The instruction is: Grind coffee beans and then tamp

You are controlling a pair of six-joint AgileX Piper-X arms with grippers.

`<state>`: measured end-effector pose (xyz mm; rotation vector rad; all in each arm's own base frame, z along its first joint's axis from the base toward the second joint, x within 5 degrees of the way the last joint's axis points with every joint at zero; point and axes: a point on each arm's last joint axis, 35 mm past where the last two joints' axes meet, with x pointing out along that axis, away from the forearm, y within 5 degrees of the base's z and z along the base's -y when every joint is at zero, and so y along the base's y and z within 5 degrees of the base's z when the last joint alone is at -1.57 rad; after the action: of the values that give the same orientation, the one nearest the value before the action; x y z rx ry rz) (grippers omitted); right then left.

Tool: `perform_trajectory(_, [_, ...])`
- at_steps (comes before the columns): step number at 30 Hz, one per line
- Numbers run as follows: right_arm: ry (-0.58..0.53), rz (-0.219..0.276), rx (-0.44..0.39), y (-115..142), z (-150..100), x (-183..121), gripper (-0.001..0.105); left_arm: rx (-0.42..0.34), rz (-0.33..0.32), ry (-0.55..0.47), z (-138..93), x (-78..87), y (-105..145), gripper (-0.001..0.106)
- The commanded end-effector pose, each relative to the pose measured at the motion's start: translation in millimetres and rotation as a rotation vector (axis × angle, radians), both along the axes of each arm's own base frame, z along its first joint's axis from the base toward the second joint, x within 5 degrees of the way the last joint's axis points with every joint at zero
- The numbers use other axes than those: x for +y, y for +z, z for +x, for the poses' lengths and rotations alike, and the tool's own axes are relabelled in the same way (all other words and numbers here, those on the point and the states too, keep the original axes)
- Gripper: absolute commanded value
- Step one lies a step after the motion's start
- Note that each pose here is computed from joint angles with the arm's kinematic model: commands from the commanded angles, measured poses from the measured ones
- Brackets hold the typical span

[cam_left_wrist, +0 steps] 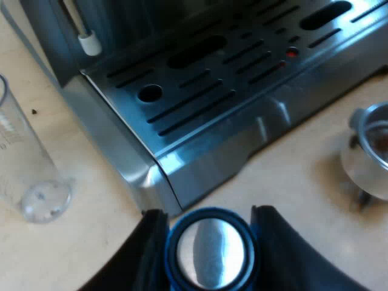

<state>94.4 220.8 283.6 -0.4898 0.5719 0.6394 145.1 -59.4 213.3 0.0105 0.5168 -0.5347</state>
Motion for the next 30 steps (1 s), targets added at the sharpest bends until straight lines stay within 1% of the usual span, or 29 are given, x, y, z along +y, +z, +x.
perform_trajectory(1, [-0.043, 0.0, -0.001, 9.3, 6.5, -14.3, 0.052, -0.006, -0.009, -0.012, -5.0, 0.7, 4.6, 0.007])
perform_trajectory(4, [-0.073, -0.004, -0.003, 15.4, 9.1, -27.3, 0.052, -0.015, -0.012, -0.012, -9.7, 2.4, 7.5, 0.007])
perform_trajectory(7, [-0.068, -0.003, -0.017, 23.7, 5.3, -38.7, 0.052, -0.025, -0.023, -0.024, -11.1, 2.4, 9.4, 0.007])
perform_trajectory(8, [-0.067, -0.004, -0.019, 24.3, 4.2, -41.2, 0.052, -0.026, -0.027, -0.031, -11.2, 2.2, 10.2, 0.007])
perform_trajectory(10, [-0.06, 0.01, -0.032, 25.8, -0.2, -51.1, 0.052, -0.027, -0.045, -0.063, -11.4, 0.9, 13.1, 0.007])
perform_trajectory(12, [-0.063, 0.012, -0.036, 22.2, -3.0, -57.6, 0.052, -0.032, -0.052, -0.074, -11.1, 0.4, 15.7, 0.007])
perform_trajectory(17, [-0.066, 0.018, -0.041, 5.6, -11.4, -77.0, 0.052, -0.054, -0.065, -0.085, -9.8, -0.5, 25.0, 0.007])
perform_trajectory(19, [-0.066, 0.043, -0.051, -4.9, -13.7, -82.2, 0.052, -0.057, -0.074, -0.101, -9.7, -1.1, 29.7, 0.007])
perform_trajectory(20, [-0.066, 0.045, -0.052, -8.6, -14.1, -83.0, 0.052, -0.056, -0.076, -0.104, -9.8, -1.3, 30.8, 0.007])
perform_trajectory(22, [-0.067, 0.085, -0.069, -15.7, -14.8, -84.7, 0.052, -0.042, -0.073, -0.107, -10.4, -1.2, 32.8, 0.007])
perform_trajectory(23, [-0.067, 0.087, -0.069, -19.4, -15.0, -85.1, 0.052, -0.041, -0.074, -0.108, -10.4, -1.2, 33.8, 0.007])
perform_trajectory(24, [-0.066, 0.108, -0.076, -27.8, -15.1, -85.1, 0.052, -0.036, -0.076, -0.116, -10.7, -1.4, 35.2, 0.007])
perform_trajectory(27, [-0.061, 0.134, -0.095, -42.4, -14.3, -83.4, 0.052, -0.041, -0.084, -0.14, -11.5, -3.7, 38.0, 0.007])
perform_trajectory(29, [-0.031, 0.108, -0.12, -53.3, -14.5, -82.9, 0.052, -0.046, -0.086, -0.168, -13.0, -7.5, 40.2, 0.007])
perform_trajectory(30, [0.0, 0.087, -0.146, -59.3, -14.5, -82.6, 0.052, -0.049, -0.088, -0.188, -14.2, -10.2, 41.9, 0.007])
